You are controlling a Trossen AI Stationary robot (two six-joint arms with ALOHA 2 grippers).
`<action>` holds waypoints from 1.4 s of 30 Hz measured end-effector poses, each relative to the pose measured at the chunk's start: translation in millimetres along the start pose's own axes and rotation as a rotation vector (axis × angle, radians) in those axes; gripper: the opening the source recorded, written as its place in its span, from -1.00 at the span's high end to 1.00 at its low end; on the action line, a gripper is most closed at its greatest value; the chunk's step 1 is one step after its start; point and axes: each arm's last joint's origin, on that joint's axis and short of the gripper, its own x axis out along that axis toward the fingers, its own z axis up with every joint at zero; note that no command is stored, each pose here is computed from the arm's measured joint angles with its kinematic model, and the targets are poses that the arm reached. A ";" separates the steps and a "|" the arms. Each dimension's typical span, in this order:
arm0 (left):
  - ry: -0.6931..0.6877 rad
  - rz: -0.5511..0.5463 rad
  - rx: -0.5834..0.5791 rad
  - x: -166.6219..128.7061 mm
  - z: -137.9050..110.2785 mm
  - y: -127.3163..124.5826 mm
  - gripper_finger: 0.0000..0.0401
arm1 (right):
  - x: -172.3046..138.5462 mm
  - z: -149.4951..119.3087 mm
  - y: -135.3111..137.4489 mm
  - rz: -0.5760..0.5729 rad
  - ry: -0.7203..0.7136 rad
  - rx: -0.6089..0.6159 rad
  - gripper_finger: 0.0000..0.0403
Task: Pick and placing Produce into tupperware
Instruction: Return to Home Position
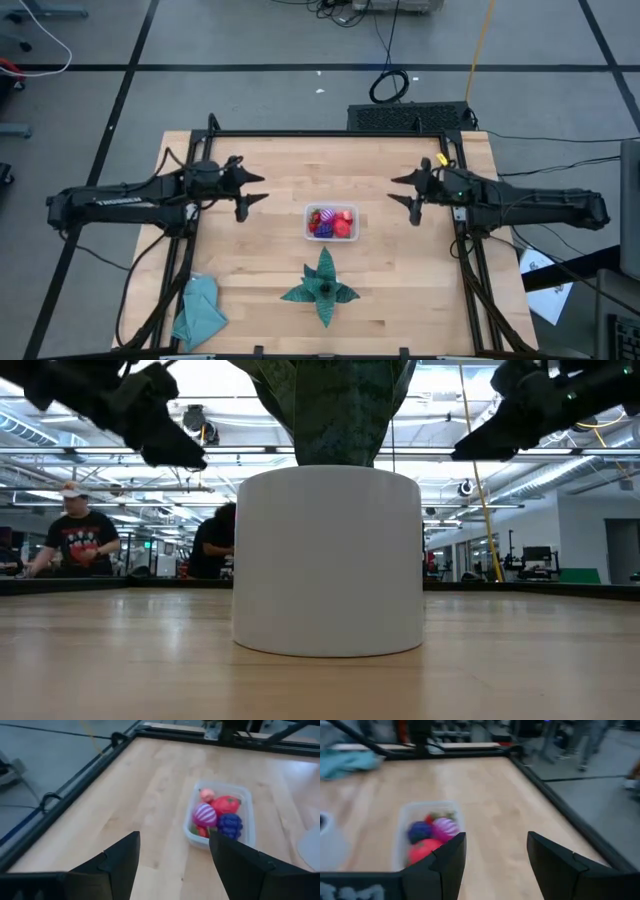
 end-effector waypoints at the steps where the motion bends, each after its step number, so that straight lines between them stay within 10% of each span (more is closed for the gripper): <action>1: -0.007 -0.010 -0.002 2.2 -5.1 -0.4 -0.22 | 0.5 -2.7 0.9 0.025 -0.007 0.007 0.00; 18: -0.176 0.010 -0.122 22.2 -76.0 10.1 -0.22 | 11.0 -36.6 4.2 0.062 -0.079 0.071 0.00; 42: -0.231 -0.098 -0.169 -19.6 -86.6 7.2 -0.22 | -16.7 -44.9 1.2 0.112 -0.264 0.107 0.00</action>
